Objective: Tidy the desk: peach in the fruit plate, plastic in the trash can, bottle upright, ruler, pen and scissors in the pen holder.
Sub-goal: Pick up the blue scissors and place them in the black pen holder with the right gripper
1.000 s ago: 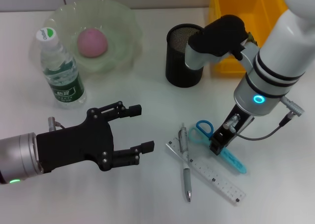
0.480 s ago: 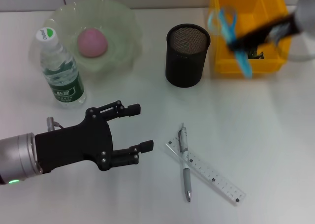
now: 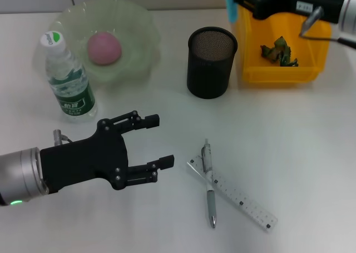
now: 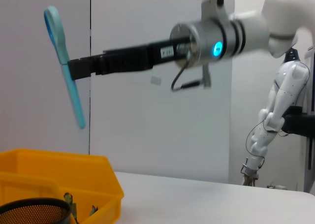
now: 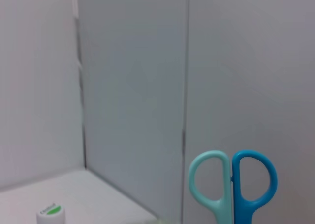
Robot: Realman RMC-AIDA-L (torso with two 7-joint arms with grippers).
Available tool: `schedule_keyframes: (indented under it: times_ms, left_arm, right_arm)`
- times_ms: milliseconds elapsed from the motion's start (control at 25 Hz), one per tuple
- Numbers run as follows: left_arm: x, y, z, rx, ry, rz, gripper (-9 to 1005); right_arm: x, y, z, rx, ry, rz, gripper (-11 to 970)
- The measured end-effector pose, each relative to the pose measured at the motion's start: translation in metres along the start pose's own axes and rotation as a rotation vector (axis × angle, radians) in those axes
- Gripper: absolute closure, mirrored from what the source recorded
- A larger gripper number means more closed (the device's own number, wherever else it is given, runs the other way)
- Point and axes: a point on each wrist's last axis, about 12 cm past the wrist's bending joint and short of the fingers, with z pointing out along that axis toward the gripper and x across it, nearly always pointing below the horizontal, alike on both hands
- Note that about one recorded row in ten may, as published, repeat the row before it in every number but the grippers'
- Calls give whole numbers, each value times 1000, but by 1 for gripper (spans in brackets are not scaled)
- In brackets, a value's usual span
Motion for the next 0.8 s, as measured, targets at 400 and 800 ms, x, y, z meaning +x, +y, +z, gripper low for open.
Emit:
schedule_keyframes:
  times_ms: [400, 800]
  left_arm:
    - [1, 0, 5, 15, -2, -20, 206]
    - [0, -1, 5, 29, -7, -20, 206]
  right_arm:
    - [85, -7, 12, -22, -282, -58, 737]
    - [112, -20, 40, 48, -213, -25, 737]
